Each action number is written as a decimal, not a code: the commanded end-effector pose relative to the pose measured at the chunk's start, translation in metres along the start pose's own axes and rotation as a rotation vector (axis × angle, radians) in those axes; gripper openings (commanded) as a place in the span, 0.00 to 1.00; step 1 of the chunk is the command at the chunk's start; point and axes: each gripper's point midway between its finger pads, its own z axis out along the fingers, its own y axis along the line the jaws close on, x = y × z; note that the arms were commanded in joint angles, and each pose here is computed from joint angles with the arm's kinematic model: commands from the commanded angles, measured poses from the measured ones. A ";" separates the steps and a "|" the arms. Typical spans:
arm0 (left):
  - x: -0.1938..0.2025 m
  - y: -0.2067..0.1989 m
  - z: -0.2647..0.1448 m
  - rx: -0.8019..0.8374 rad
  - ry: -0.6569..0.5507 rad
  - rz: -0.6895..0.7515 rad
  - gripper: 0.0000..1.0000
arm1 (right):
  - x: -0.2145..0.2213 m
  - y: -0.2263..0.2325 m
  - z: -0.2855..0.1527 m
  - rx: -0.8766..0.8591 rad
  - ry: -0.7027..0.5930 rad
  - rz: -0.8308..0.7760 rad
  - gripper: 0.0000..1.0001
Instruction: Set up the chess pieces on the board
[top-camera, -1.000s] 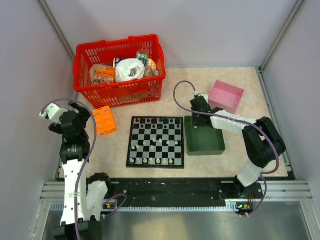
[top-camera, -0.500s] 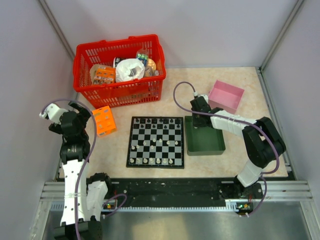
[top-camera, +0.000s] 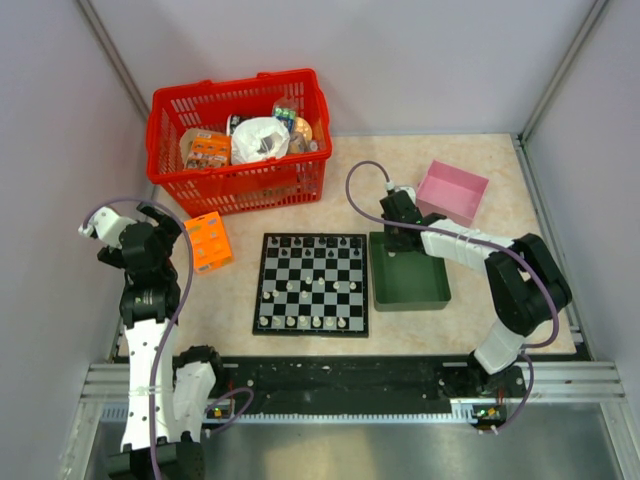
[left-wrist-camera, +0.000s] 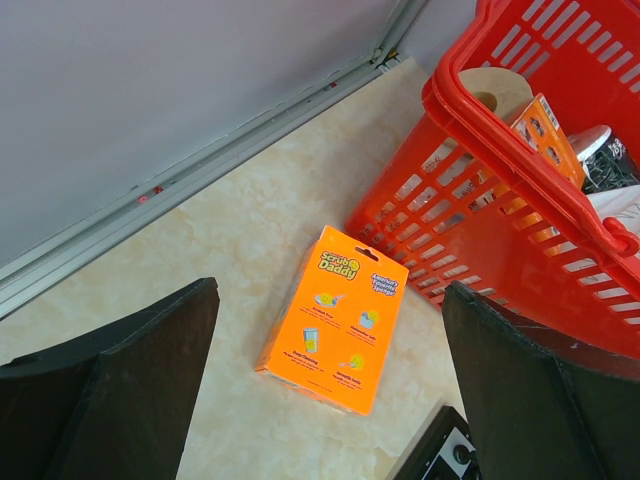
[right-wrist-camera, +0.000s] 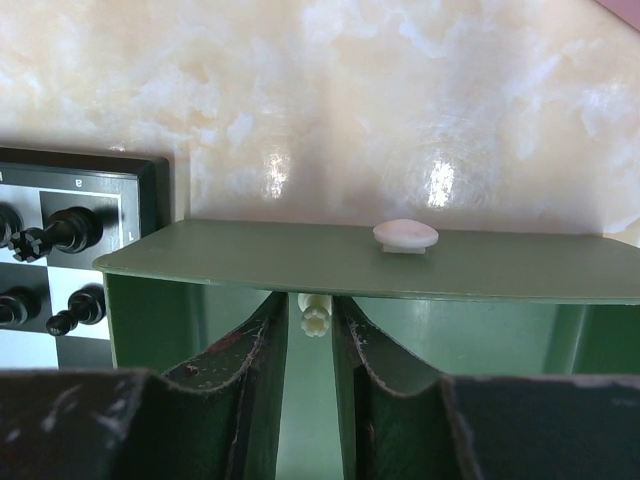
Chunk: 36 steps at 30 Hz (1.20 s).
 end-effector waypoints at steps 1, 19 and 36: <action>-0.012 -0.004 0.001 0.015 -0.047 -0.020 0.99 | -0.014 0.001 -0.002 -0.008 -0.026 0.008 0.24; -0.012 -0.006 0.002 0.019 -0.045 -0.020 0.99 | -0.011 -0.002 0.000 0.011 -0.010 -0.007 0.24; -0.013 -0.007 0.001 0.024 -0.050 -0.021 0.99 | -0.009 0.002 -0.004 -0.015 0.003 0.003 0.12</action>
